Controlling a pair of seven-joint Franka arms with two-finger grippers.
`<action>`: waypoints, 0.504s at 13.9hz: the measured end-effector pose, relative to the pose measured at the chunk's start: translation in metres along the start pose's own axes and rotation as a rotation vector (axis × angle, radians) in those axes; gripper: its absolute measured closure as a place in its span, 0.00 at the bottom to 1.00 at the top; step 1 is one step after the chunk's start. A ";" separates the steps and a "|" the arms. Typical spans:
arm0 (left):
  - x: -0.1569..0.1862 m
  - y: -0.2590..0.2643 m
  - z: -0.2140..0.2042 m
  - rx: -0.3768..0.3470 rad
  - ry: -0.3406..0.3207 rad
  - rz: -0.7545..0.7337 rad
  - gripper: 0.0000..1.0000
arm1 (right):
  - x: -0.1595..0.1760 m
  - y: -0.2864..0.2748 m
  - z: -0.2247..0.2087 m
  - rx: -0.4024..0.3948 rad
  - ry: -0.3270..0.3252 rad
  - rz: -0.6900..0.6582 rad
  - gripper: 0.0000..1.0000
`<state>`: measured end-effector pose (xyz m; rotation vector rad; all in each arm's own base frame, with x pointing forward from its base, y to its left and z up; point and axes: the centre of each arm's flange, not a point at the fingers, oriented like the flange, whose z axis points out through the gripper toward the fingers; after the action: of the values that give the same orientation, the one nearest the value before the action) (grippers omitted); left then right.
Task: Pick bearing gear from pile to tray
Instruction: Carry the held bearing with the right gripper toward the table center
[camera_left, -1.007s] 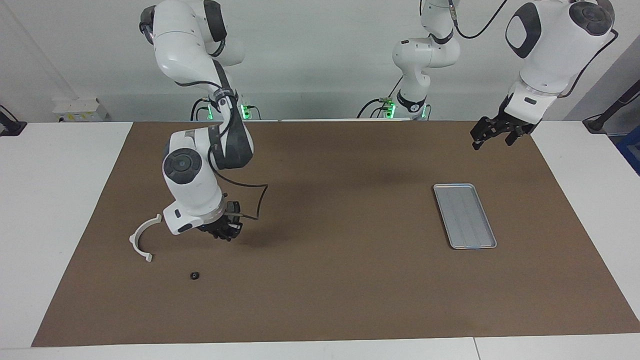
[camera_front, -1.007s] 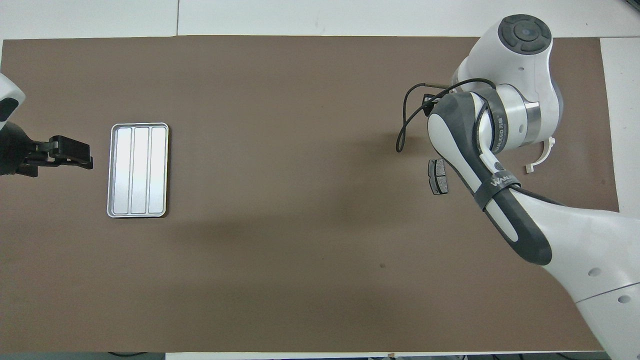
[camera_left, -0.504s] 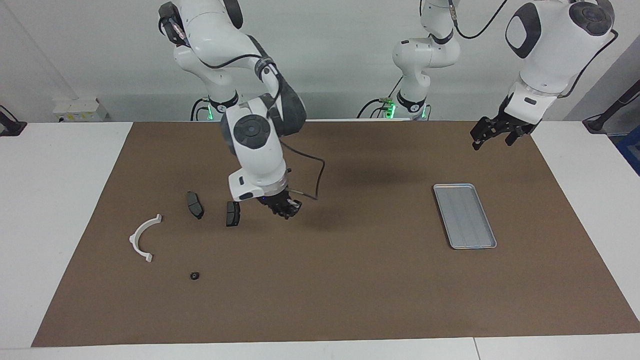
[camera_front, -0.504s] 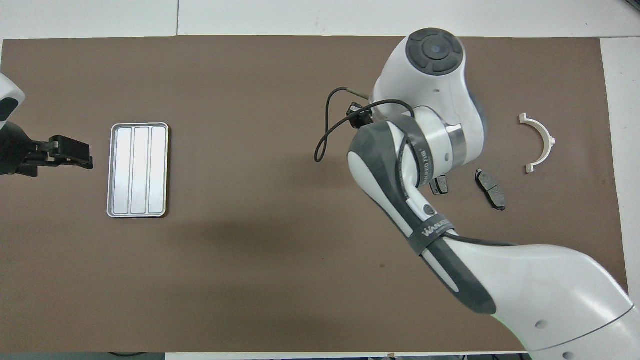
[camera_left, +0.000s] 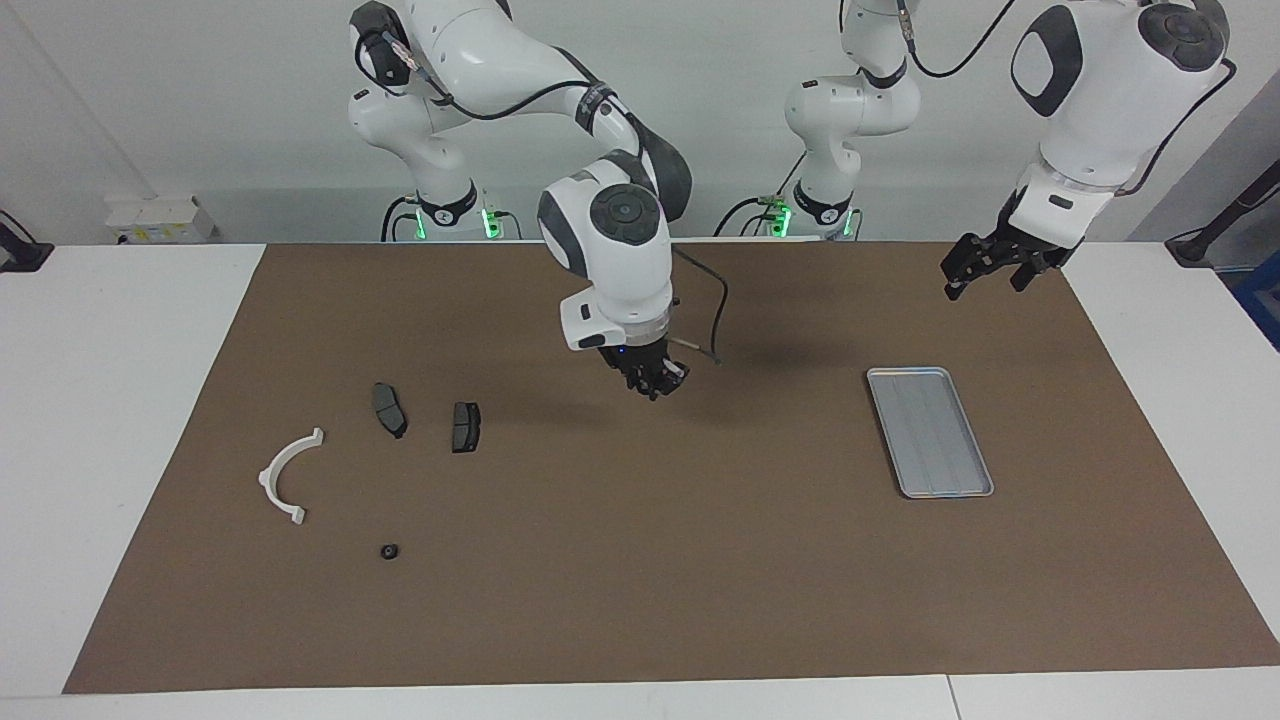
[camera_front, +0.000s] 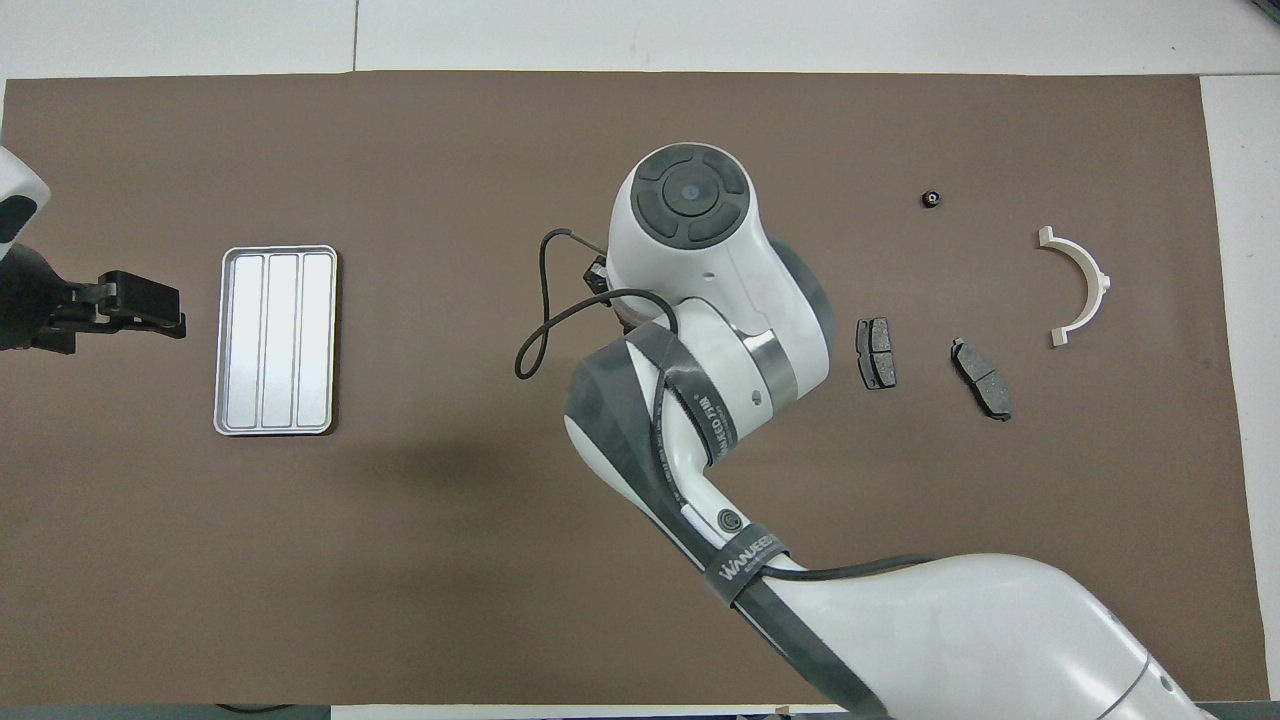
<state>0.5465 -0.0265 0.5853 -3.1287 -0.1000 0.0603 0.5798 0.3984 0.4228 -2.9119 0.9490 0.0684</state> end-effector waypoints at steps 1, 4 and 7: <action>0.000 0.000 0.000 0.000 0.000 0.000 0.00 | -0.016 -0.007 0.002 0.010 0.003 0.003 0.66; 0.000 0.000 0.000 0.000 0.000 0.000 0.00 | -0.056 -0.024 0.025 0.016 0.002 0.007 0.66; 0.000 0.000 0.000 0.000 0.000 0.000 0.00 | -0.058 -0.031 0.055 0.020 0.005 0.005 0.66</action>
<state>0.5465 -0.0265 0.5853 -3.1287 -0.1000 0.0603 0.5507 0.4624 0.3742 -2.8931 0.9523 0.0521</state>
